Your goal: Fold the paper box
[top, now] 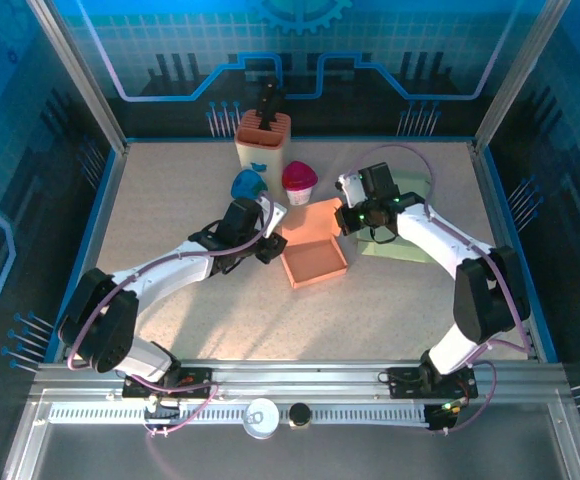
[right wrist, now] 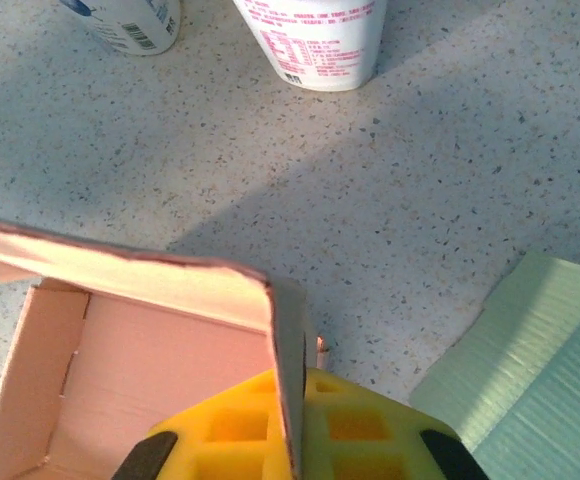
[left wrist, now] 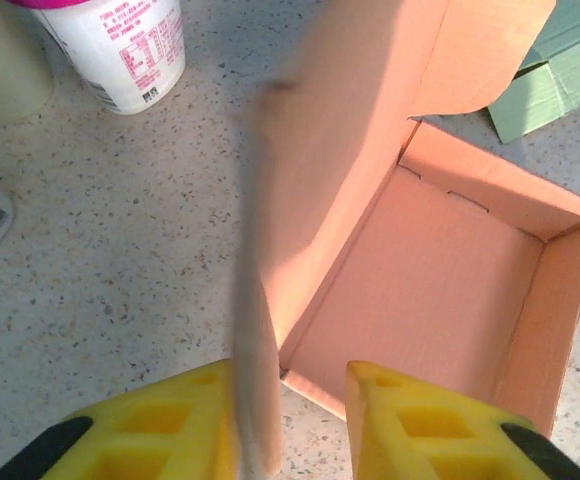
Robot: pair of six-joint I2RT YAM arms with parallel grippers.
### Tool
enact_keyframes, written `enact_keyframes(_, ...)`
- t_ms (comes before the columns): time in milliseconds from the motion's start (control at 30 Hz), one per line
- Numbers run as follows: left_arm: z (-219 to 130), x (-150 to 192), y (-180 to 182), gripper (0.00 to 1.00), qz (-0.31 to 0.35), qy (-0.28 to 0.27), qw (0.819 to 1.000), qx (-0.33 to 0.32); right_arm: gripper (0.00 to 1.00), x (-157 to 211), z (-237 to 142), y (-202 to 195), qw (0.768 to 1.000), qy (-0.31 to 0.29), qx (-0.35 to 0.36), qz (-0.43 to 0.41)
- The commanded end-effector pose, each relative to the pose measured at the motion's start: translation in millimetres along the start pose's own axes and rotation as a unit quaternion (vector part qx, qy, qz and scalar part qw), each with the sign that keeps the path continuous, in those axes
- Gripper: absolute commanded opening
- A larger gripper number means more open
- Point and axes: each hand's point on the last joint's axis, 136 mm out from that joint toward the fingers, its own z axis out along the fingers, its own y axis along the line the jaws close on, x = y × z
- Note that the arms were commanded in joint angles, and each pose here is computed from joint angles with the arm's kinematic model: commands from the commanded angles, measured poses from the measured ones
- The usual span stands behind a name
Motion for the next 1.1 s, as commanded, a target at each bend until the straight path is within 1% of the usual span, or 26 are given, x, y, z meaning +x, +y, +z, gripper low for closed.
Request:
enact_keyframes(0, -18, -20, 7, 0.39, -0.016, -0.029, 0.999, -0.023, 0.00, -2, -4, -2, 1.000, -0.005, 0.029, -0.002)
enact_keyframes(100, -23, -20, 9, 0.38, -0.019, -0.027, 0.999, -0.028, 0.00, -3, -6, -2, 0.999, -0.009, 0.035, -0.001)
enact_keyframes(267, -16, -18, 11, 0.34, -0.012, -0.007, 0.999, -0.034, 0.00, -3, -5, 3, 0.999, -0.009, 0.033, -0.002)
enact_keyframes(367, -11, -19, 13, 0.29, -0.011, 0.002, 0.999, -0.038, 0.00, -1, -3, 4, 0.999, -0.006, 0.032, 0.000)
enact_keyframes(500, -10, -24, 14, 0.19, -0.013, -0.004, 0.999, -0.043, 0.00, 1, -2, 7, 0.999, -0.006, 0.034, -0.003)
enact_keyframes(600, -9, -26, 18, 0.18, -0.013, -0.002, 0.998, -0.054, 0.00, -1, -3, 8, 0.999, -0.008, 0.035, -0.003)
enact_keyframes(633, -9, -25, 20, 0.19, -0.012, -0.001, 0.998, -0.059, 0.00, 0, -3, 7, 0.999, -0.007, 0.036, -0.003)
enact_keyframes(667, -9, -25, 22, 0.22, -0.012, 0.000, 0.998, -0.066, 0.00, -1, -3, 8, 0.999, -0.008, 0.035, -0.003)
enact_keyframes(700, -11, -25, 25, 0.32, -0.016, 0.000, 0.997, -0.076, 0.00, 0, -3, 8, 0.999, -0.007, 0.033, -0.003)
enact_keyframes(733, -15, -25, 28, 0.39, -0.018, 0.001, 0.997, -0.082, 0.00, 0, -3, 9, 0.999, -0.007, 0.032, -0.004)
enact_keyframes(767, -19, -24, 28, 0.42, -0.020, 0.003, 0.996, -0.083, 0.00, -1, -4, 8, 0.999, -0.006, 0.032, -0.004)
enact_keyframes(833, -28, -22, 27, 0.51, -0.037, 0.002, 0.997, -0.071, 0.00, 0, -3, 8, 1.000, 0.001, 0.029, -0.004)
enact_keyframes(867, -31, -21, 26, 0.54, -0.047, 0.002, 0.997, -0.058, 0.00, 0, -3, 9, 1.000, 0.002, 0.026, -0.005)
enact_keyframes(967, -34, -13, 19, 0.55, -0.071, 0.022, 0.997, -0.006, 0.00, 2, 0, 10, 1.000, 0.012, 0.020, -0.005)
enact_keyframes(1067, -26, -8, 18, 0.55, -0.071, 0.052, 0.996, 0.007, 0.00, 2, 1, 10, 1.000, 0.016, 0.019, -0.004)
